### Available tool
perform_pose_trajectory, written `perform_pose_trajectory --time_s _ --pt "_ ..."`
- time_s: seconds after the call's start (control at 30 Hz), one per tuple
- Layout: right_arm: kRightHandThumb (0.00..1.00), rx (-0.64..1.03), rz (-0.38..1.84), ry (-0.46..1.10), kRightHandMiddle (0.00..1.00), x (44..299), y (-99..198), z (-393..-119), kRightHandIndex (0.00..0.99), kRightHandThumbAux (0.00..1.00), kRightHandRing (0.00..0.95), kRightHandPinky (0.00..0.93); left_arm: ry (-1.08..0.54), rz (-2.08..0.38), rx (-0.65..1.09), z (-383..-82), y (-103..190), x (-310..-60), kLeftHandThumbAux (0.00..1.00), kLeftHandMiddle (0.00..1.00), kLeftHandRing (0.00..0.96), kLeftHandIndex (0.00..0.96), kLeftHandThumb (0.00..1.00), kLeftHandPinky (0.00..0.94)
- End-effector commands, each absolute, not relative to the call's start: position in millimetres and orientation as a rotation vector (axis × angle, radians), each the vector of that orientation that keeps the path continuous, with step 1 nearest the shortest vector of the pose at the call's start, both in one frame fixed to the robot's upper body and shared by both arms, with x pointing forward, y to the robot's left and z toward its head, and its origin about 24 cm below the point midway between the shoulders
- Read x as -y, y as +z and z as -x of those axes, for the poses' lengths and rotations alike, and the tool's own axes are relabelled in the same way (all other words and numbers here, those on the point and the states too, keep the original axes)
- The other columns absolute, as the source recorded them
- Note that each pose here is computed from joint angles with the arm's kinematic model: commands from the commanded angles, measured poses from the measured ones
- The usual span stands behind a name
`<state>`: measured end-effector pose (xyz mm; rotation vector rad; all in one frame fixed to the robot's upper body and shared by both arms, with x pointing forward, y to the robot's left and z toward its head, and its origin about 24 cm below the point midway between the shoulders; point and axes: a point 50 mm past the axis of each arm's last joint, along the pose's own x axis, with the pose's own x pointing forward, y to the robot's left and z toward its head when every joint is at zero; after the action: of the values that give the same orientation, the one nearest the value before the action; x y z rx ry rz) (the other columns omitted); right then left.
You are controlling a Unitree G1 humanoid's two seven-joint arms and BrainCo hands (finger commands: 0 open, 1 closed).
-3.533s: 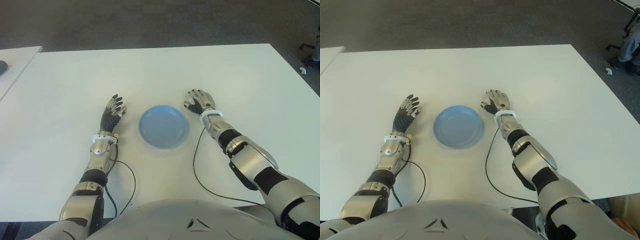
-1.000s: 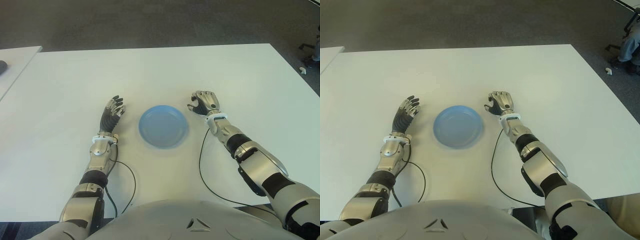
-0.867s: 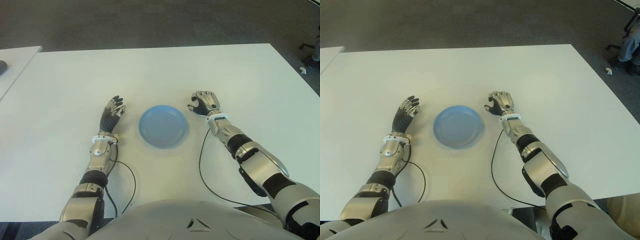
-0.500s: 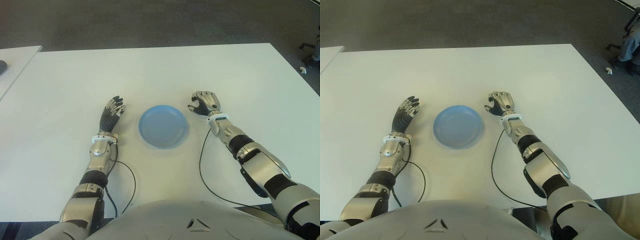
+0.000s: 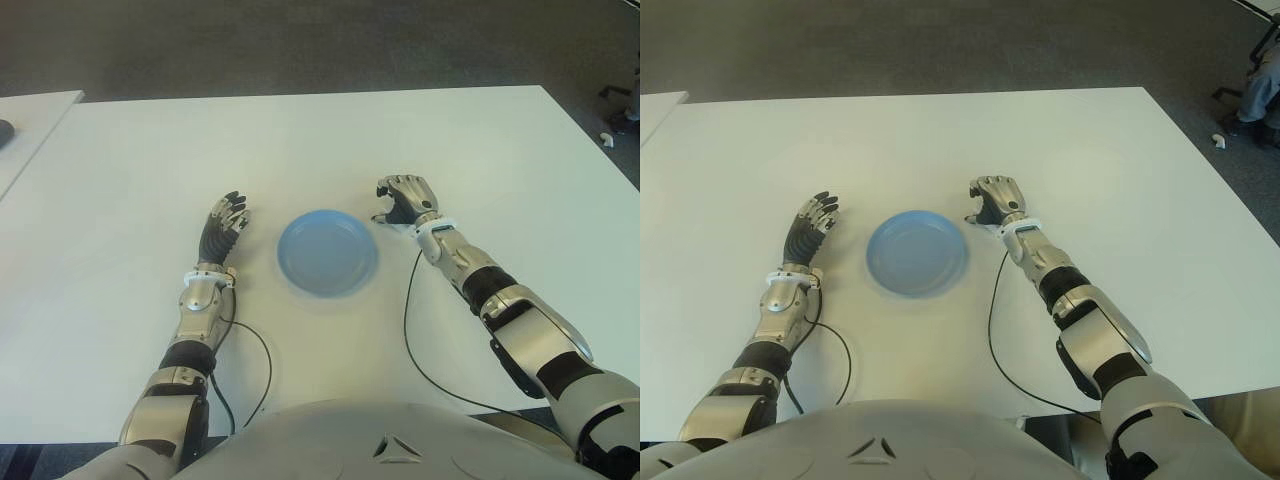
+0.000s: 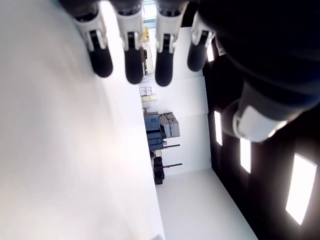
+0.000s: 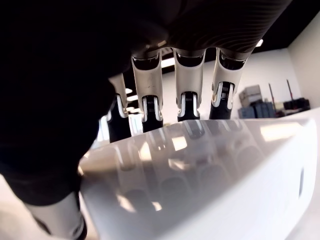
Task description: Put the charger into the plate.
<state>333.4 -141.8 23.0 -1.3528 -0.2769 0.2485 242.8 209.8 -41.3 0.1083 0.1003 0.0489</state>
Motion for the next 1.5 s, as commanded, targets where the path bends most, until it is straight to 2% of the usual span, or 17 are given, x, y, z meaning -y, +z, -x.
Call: perform_pose_trajectory --time_s 0.03,0.27,0.67,1.07,1.5 --pt "0.749 0.315 1.317 0.264 0.893 137.6 32.9 -330.2 0.440 0.708 0.879 0.862 0.025 0.000 -0.600 -159.1 -121.8 -182.6 0.554 0.203 0.187 0.165 0.024 0.195" --pt "0.748 0.391 1.292 0.240 0.895 129.2 56.7 -332.8 0.440 0.708 0.885 0.867 0.024 0.006 -0.601 -158.4 -121.5 -181.6 0.548 0.190 0.175 0.160 0.031 0.179" --pt "0.748 0.471 1.267 0.217 0.893 117.5 78.3 -332.9 0.440 0.708 0.884 0.879 0.021 0.015 -0.607 -157.7 -121.6 -180.4 0.549 0.194 0.185 0.168 0.041 0.205" --pt "0.749 0.485 1.245 0.247 0.885 106.3 82.5 -329.0 0.441 0.707 0.873 0.867 0.017 0.009 -0.604 -158.1 -121.4 -179.8 0.538 0.195 0.186 0.168 0.051 0.194" --pt "0.748 0.460 1.249 0.235 0.875 110.0 79.9 -327.2 0.441 0.707 0.866 0.874 0.012 0.003 -0.609 -156.7 -122.4 -180.2 0.516 0.178 0.163 0.161 0.056 0.180"
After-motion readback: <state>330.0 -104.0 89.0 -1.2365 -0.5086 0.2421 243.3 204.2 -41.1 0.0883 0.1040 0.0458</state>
